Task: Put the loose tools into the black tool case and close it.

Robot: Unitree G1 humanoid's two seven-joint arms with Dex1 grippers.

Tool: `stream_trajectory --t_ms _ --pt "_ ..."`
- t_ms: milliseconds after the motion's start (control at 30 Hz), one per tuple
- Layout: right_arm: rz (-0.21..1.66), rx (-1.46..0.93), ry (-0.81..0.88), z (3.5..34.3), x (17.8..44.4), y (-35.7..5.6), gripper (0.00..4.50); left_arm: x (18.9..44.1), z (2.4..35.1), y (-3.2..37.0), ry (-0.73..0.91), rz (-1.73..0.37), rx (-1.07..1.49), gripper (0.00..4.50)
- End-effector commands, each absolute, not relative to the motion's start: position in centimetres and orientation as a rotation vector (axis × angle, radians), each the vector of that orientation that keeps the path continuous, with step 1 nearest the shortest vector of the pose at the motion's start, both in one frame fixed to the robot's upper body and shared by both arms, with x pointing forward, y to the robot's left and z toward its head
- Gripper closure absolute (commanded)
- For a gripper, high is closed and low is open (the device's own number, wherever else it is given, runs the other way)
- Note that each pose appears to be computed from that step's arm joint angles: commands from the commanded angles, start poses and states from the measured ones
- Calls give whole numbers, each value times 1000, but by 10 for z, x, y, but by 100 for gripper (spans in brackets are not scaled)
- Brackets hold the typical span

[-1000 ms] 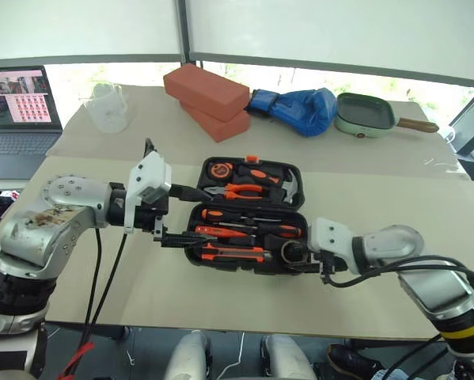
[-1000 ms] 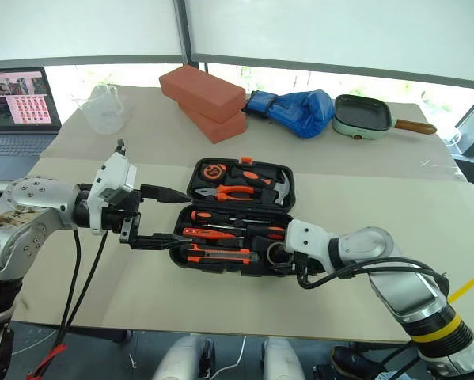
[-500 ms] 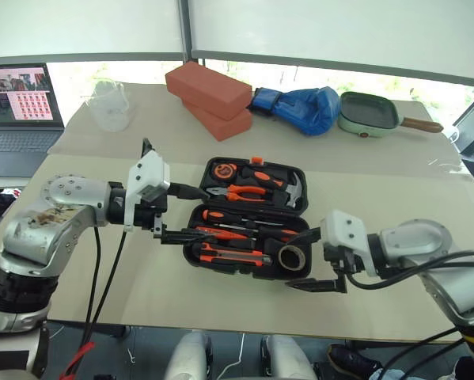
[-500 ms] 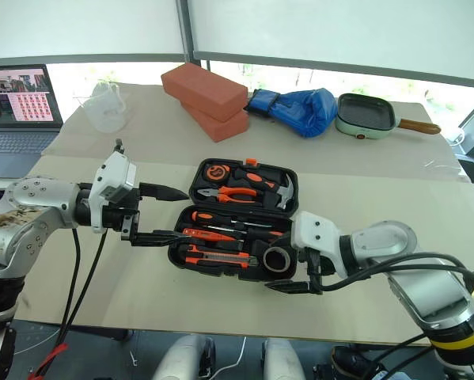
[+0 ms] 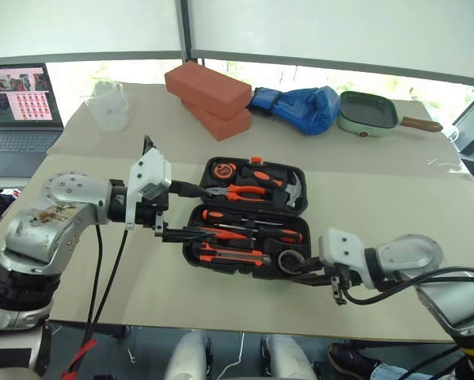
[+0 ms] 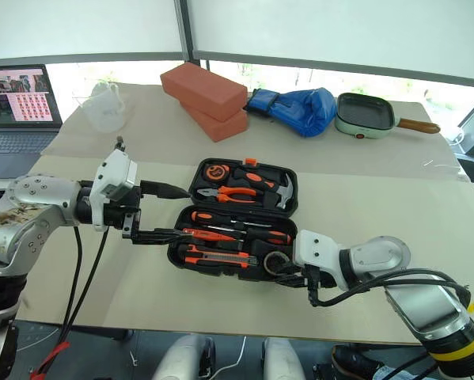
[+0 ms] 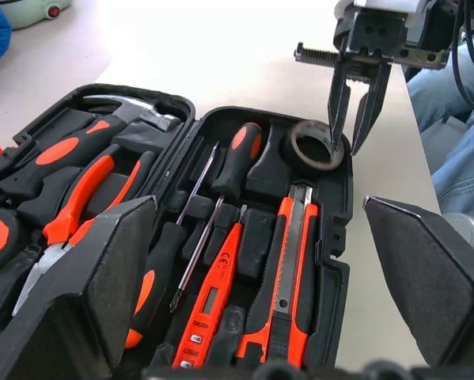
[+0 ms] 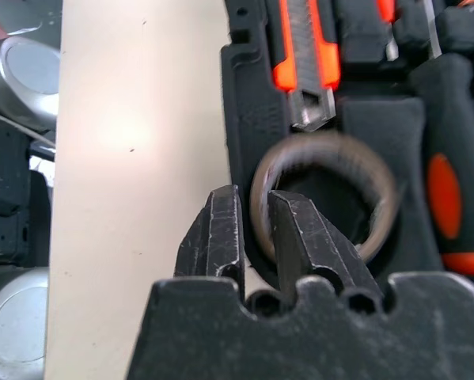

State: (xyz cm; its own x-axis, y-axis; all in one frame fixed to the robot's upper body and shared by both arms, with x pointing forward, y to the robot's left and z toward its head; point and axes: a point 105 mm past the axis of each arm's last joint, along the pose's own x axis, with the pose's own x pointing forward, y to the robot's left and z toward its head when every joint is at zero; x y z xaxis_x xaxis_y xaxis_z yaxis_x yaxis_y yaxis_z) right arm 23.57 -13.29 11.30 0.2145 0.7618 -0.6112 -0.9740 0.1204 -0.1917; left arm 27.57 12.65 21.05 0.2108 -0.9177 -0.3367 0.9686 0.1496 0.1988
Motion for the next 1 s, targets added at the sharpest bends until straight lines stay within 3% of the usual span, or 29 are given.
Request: stream_trajectory --t_ms 33,133,300,433,567,600,633,667,733,1000 --pt "1301 -676 376 122 240 -135 352 275 217 124 123 -1371 434 0" --pt "1295 -686 375 124 241 -136 352 275 216 124 124 -1372 432 0" --pt "1272 -554 298 153 245 -131 352 277 215 123 132 -1364 404 0" --pt "1175 -359 282 177 248 -151 251 289 196 142 193 -1258 399 0" --pt "1015 -313 275 183 264 -180 114 307 185 168 216 -1098 398 0" --pt "944 -302 286 180 273 -195 74 312 181 178 227 -1048 394 25" --pt "898 -295 293 177 279 -205 73 315 178 185 235 -1016 393 51" --pt "864 -291 299 175 283 -212 92 317 174 192 249 -991 392 67" --pt "818 -289 315 166 292 -224 133 324 162 205 285 -931 405 148" --pt "792 -329 351 130 315 -223 396 346 133 204 308 -872 409 425"
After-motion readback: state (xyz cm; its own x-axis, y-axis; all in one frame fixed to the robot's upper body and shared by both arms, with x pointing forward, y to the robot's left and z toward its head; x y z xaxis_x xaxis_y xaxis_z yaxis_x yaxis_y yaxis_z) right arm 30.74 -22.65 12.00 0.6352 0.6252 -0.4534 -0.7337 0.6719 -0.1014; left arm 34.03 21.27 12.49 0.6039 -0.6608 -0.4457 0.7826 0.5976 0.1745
